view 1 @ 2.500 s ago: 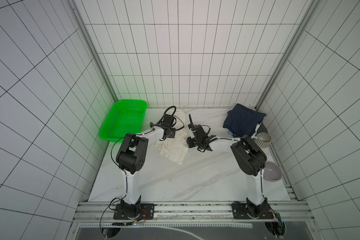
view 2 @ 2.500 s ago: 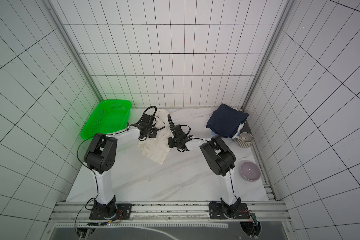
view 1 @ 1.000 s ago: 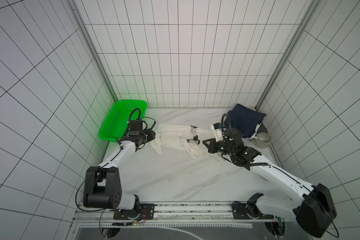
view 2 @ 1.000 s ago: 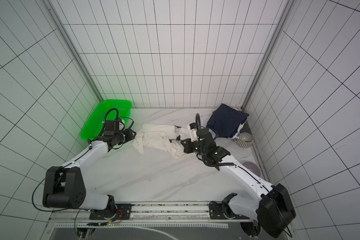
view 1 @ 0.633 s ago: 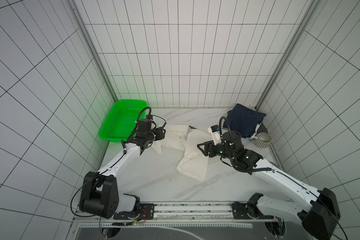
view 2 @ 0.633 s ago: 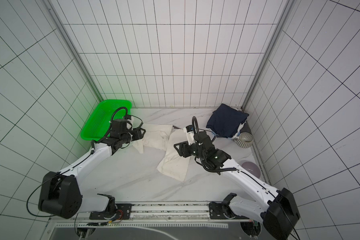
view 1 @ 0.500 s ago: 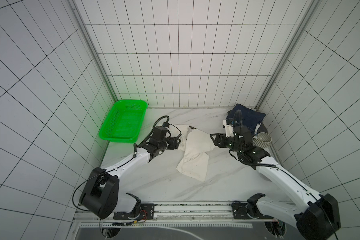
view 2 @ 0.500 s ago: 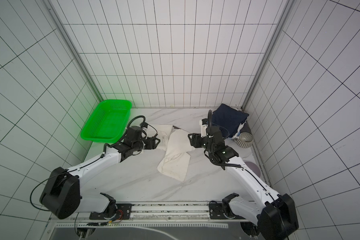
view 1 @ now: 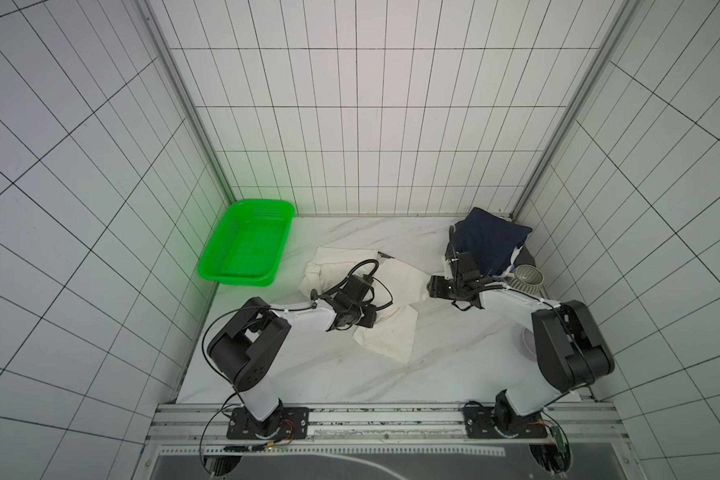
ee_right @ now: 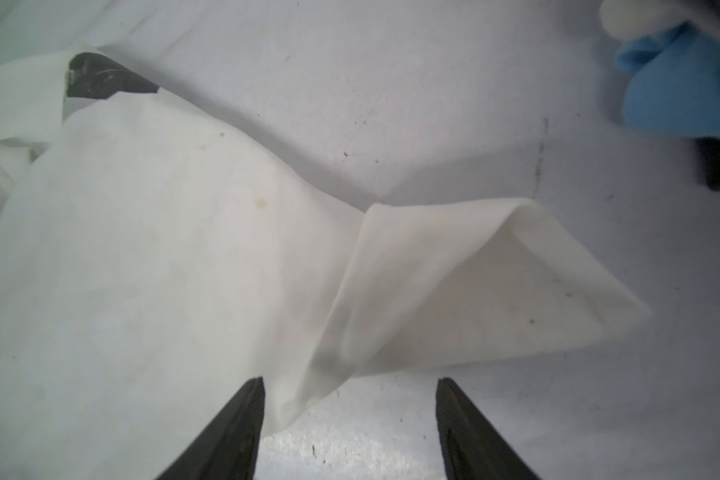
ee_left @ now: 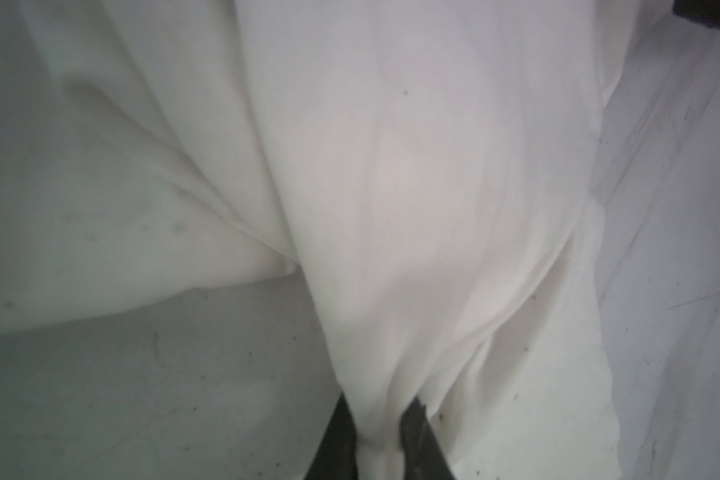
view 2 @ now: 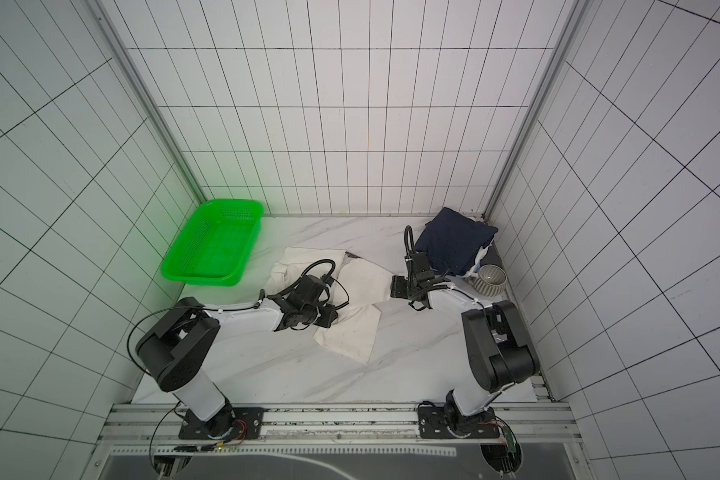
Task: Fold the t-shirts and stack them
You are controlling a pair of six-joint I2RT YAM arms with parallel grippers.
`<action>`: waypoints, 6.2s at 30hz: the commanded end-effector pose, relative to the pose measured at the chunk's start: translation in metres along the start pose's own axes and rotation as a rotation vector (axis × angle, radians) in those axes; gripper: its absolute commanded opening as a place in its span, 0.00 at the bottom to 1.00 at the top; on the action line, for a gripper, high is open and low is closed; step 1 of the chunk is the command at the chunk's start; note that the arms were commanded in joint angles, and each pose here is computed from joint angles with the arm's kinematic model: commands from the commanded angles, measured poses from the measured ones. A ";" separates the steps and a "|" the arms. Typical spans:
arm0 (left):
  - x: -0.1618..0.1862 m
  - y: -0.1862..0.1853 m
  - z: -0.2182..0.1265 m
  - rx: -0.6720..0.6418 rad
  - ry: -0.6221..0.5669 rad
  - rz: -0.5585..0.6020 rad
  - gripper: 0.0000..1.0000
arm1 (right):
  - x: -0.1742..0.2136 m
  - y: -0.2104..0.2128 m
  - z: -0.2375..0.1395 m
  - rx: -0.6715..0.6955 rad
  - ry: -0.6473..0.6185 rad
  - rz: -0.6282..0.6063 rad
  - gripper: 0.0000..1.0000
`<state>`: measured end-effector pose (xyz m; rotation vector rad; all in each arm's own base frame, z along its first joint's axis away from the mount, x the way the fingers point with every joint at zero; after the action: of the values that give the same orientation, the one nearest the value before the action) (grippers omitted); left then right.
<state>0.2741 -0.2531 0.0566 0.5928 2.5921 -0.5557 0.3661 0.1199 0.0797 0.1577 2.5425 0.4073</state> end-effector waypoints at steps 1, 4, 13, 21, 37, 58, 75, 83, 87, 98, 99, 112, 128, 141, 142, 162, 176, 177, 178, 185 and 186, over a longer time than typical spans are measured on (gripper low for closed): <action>-0.016 0.005 -0.020 -0.015 -0.050 0.017 0.01 | -0.054 0.019 -0.001 -0.071 -0.128 -0.013 0.65; -0.026 0.012 -0.039 0.011 -0.086 -0.008 0.00 | -0.062 0.021 0.008 -0.075 -0.126 -0.002 0.51; -0.122 0.023 -0.177 -0.086 -0.436 0.035 0.00 | -0.128 0.059 -0.077 -0.155 -0.312 -0.008 0.00; -0.245 0.000 -0.353 -0.222 -0.899 0.197 0.00 | -0.241 0.123 -0.302 -0.277 -0.807 -0.092 0.00; -0.231 0.016 -0.414 -0.314 -1.071 0.272 0.00 | -0.256 0.121 -0.296 -0.276 -0.769 -0.137 0.00; -0.348 0.086 -0.462 -0.420 -1.110 0.384 0.00 | -0.339 0.116 -0.312 -0.353 -0.863 -0.104 0.00; -0.015 0.012 -0.235 -0.123 -0.883 0.079 0.74 | 0.051 -0.025 -0.113 -0.099 -0.174 0.194 0.00; -0.036 0.062 -0.205 -0.376 -0.735 -0.023 0.79 | 0.032 0.015 -0.148 -0.207 -0.224 0.115 0.31; -0.061 0.103 -0.154 -0.404 -0.573 -0.126 0.75 | -0.005 0.039 -0.147 -0.239 -0.309 0.041 0.37; -0.078 0.212 -0.021 -0.364 -0.141 -0.361 0.52 | -0.044 0.027 -0.014 -0.095 -0.163 0.020 0.41; -0.071 0.219 -0.021 -0.362 -0.149 -0.391 0.52 | -0.042 0.022 -0.006 -0.086 -0.153 0.032 0.41; -0.023 0.270 -0.054 -0.360 -0.157 -0.629 0.42 | 0.040 -0.034 0.016 0.050 0.023 0.219 0.36; -0.134 0.210 -0.047 -0.294 -0.264 -0.393 0.52 | 0.042 -0.004 -0.043 -0.062 -0.080 0.214 0.36; -0.186 0.291 0.021 -0.463 -0.193 -0.520 0.62 | 0.039 0.006 -0.045 -0.110 -0.063 0.133 0.36; -0.186 0.293 0.024 -0.452 -0.195 -0.526 0.61 | 0.039 0.006 -0.046 -0.112 -0.066 0.128 0.36; -0.235 0.239 -0.079 -0.367 -0.464 -0.415 0.42 | 0.032 0.014 -0.044 -0.152 -0.063 0.115 0.36; -0.215 0.286 0.012 -0.420 -0.306 -0.443 0.54 | 0.025 0.019 -0.045 -0.168 -0.056 0.080 0.37; -0.212 0.286 0.015 -0.419 -0.303 -0.444 0.54 | 0.026 0.019 -0.045 -0.167 -0.055 0.079 0.37; -0.208 0.286 0.017 -0.412 -0.299 -0.448 0.52 | 0.025 0.019 -0.045 -0.167 -0.055 0.079 0.37; -0.195 0.285 0.026 -0.404 -0.250 -0.442 0.47 | 0.026 0.015 -0.041 -0.160 -0.045 0.085 0.37; -0.194 0.284 0.026 -0.400 -0.243 -0.436 0.46 | 0.027 0.015 -0.040 -0.161 -0.042 0.085 0.37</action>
<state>0.5838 -0.0914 0.0506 -0.1790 2.4699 -0.2052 0.3020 0.1247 0.0803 0.2379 2.5113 0.6141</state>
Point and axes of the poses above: each gripper's point midway between its finger pads, its own z axis out along the fingers, its own y axis along the line the jaws close on, x = y × z, the point moved 3 cm from there along -z, back along the fingers, and after that the axes turned 5 degrees about z, right-handed, at the moved point
